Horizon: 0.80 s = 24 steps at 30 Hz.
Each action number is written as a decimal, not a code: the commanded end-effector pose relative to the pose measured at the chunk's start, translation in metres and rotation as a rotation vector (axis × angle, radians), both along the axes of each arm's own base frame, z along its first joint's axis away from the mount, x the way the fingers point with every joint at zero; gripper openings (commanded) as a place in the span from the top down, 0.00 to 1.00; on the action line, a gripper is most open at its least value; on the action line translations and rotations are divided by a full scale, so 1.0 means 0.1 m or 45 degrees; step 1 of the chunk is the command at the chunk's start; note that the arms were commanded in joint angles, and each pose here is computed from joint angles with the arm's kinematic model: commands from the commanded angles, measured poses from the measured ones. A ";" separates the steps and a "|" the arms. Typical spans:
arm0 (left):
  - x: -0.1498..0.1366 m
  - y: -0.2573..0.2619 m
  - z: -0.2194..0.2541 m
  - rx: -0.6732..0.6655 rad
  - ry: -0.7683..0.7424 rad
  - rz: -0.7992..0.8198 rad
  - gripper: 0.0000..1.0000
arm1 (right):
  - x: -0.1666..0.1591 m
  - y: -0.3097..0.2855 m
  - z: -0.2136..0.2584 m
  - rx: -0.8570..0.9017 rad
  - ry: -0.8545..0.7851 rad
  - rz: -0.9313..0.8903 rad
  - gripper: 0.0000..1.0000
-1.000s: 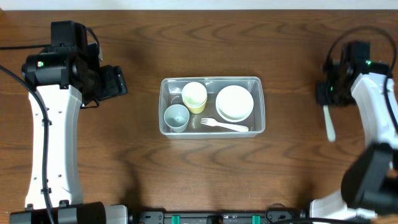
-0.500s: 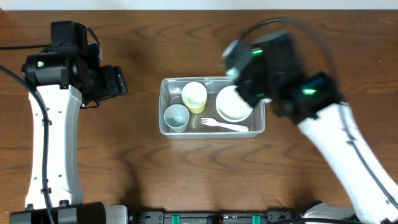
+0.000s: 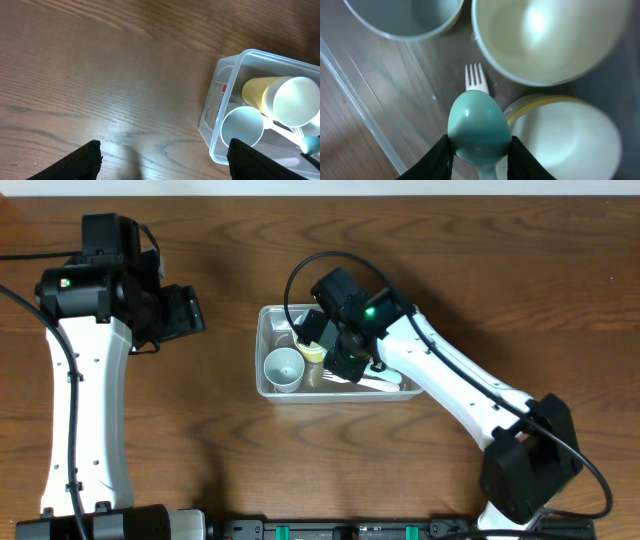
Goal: Pack container
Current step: 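Place the teal spoon into the container beside the fork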
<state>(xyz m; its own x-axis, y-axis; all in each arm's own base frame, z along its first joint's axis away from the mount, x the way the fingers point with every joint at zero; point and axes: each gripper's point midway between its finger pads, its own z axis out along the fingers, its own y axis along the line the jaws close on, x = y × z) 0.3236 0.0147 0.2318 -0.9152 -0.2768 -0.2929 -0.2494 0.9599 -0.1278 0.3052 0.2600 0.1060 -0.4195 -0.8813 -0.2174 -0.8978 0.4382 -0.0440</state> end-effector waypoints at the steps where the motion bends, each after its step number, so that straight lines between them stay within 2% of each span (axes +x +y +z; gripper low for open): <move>1: -0.02 0.01 -0.02 -0.003 0.014 0.015 0.19 | -0.05 -0.01 -0.02 -0.024 0.012 0.046 0.97; 2: -0.02 0.01 -0.02 -0.002 0.014 0.015 0.19 | -0.06 -0.01 -0.02 -0.025 0.014 0.045 0.92; 5: -0.02 0.01 -0.02 -0.002 0.014 0.015 0.19 | -0.08 -0.03 -0.03 -0.037 0.028 0.045 0.68; 7: -0.02 0.01 -0.02 -0.002 0.014 0.015 0.19 | -0.09 -0.04 -0.03 -0.038 0.029 0.044 0.60; 13: -0.02 0.01 -0.02 -0.002 0.014 0.015 0.19 | 0.01 -0.06 0.05 -0.020 -0.023 -0.027 0.55; 18: -0.02 0.01 -0.02 -0.002 0.014 0.015 0.19 | 0.18 -0.15 0.28 0.036 -0.119 -0.154 0.54; 24: 0.03 0.02 -0.01 0.007 -0.014 -0.008 0.19 | 0.70 -0.63 0.94 0.234 -0.370 -0.629 0.53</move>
